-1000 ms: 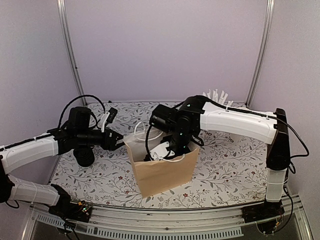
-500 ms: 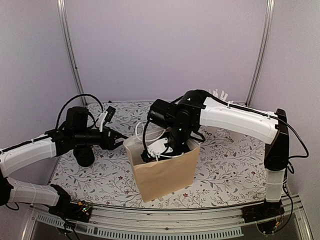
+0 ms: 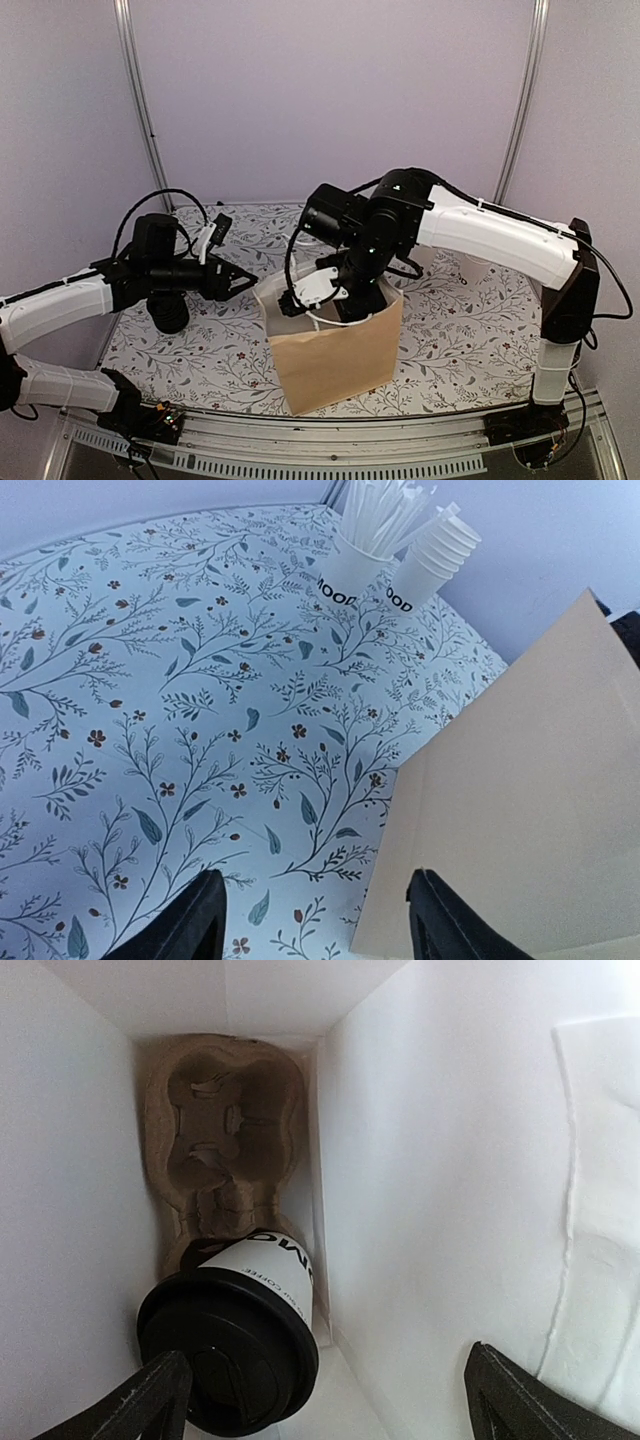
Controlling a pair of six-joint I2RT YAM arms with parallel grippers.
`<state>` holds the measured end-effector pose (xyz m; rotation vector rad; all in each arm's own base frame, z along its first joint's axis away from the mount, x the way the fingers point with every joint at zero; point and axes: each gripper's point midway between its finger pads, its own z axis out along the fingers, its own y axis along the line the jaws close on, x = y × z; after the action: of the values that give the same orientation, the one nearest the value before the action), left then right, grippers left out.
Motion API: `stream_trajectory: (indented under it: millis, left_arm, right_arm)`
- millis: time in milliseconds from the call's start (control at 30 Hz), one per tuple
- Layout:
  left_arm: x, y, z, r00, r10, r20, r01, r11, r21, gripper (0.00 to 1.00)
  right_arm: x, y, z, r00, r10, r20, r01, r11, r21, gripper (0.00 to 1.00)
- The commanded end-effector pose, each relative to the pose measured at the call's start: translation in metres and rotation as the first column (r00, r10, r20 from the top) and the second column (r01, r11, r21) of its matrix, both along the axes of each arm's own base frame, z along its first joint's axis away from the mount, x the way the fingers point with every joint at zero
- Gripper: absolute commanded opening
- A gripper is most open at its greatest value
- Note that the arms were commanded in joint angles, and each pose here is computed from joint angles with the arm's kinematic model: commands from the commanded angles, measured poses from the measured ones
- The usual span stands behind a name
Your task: Pack the takeout coffee
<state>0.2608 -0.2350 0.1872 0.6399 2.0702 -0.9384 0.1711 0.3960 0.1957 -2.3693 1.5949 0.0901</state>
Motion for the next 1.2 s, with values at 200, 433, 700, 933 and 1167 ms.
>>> stream_trajectory:
  millis: [200, 433, 700, 933, 1167]
  left_arm:
    - [-0.031, 0.004, 0.109, 0.988, -0.016, 0.157, 0.027, 0.997, -0.070, 0.64]
    - [-0.068, -0.014, 0.140, 0.982, -0.102, 0.161, 0.120, 0.987, -0.108, 0.64]
    - [-0.089, -0.065, 0.122, 0.971, -0.218, 0.103, 0.210, 0.975, 0.078, 0.64]
    - [-0.071, -0.075, 0.114, 0.977, -0.170, 0.125, 0.140, 0.966, 0.219, 0.61]
    - [-0.075, -0.082, 0.107, 0.970, -0.225, 0.095, 0.195, 0.948, 0.250, 0.54]
  right_arm:
    - [-0.010, 0.004, 0.078, 0.997, 0.006, 0.078, -0.021, 0.980, 0.198, 0.99]
    - [-0.007, -0.001, 0.108, 0.989, -0.005, 0.149, -0.034, 0.965, 0.259, 0.99]
    - [-0.012, -0.013, 0.147, 0.975, 0.017, 0.220, -0.093, 0.936, 0.339, 0.99]
    - [-0.018, -0.036, 0.190, 0.958, -0.008, 0.286, -0.120, 0.896, 0.427, 0.99]
    - [0.011, -0.083, 0.222, 0.947, -0.157, 0.282, -0.012, 0.856, 0.517, 0.99]
